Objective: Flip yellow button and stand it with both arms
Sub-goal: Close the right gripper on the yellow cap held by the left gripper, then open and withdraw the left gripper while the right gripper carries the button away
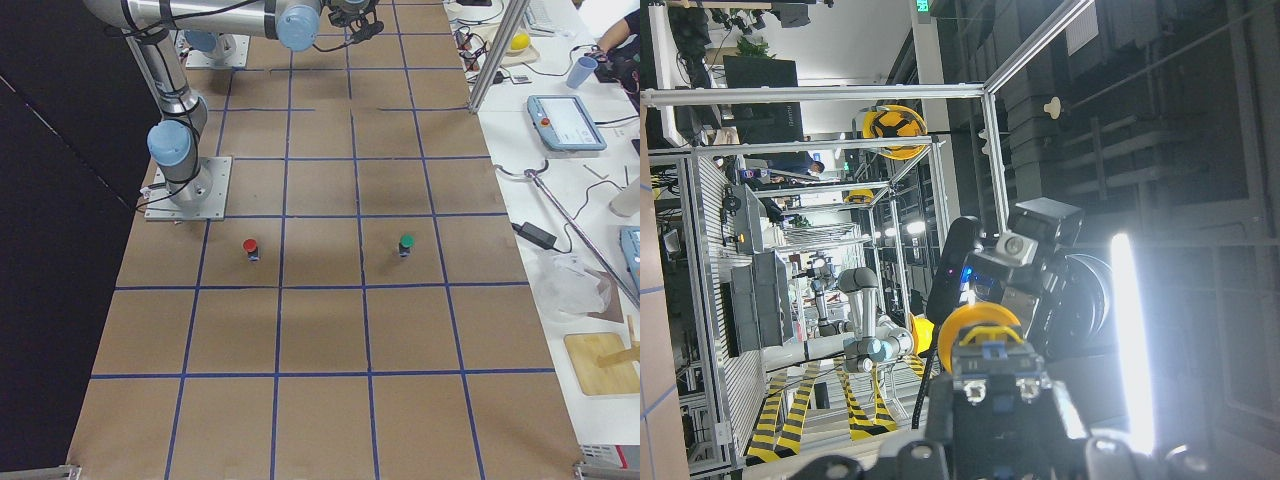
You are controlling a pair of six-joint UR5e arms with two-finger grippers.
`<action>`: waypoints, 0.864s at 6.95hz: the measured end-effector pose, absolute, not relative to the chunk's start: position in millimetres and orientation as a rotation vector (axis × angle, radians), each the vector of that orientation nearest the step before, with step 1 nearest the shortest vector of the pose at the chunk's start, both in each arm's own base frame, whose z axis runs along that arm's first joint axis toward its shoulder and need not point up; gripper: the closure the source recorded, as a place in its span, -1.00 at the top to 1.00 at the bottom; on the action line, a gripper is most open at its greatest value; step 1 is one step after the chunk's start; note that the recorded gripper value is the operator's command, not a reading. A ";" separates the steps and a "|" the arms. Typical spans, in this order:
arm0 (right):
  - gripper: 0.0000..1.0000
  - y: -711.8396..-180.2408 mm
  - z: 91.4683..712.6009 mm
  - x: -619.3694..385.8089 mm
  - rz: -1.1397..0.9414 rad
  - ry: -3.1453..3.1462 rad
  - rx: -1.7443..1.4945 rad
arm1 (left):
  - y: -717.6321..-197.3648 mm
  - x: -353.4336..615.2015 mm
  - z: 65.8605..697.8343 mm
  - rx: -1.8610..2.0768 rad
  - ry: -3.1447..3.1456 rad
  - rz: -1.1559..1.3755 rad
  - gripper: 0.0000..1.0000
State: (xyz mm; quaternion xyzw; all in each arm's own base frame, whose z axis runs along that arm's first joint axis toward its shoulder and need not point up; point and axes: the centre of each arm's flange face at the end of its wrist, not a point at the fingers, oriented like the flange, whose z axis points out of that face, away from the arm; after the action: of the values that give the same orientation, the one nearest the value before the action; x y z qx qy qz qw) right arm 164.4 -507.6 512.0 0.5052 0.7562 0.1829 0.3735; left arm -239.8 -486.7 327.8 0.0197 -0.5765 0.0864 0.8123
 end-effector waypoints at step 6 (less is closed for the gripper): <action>-0.48 -507.4 511.7 163.6 0.499 1.915 1.300 | -489.2 -238.8 331.7 0.047 -1.232 0.173 0.99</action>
State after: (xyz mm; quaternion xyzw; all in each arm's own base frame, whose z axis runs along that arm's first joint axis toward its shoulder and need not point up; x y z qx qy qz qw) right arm 163.6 -507.4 511.7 0.5084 0.7490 0.1951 0.3775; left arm -238.8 -489.2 331.7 0.0219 -0.5770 0.0811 0.8124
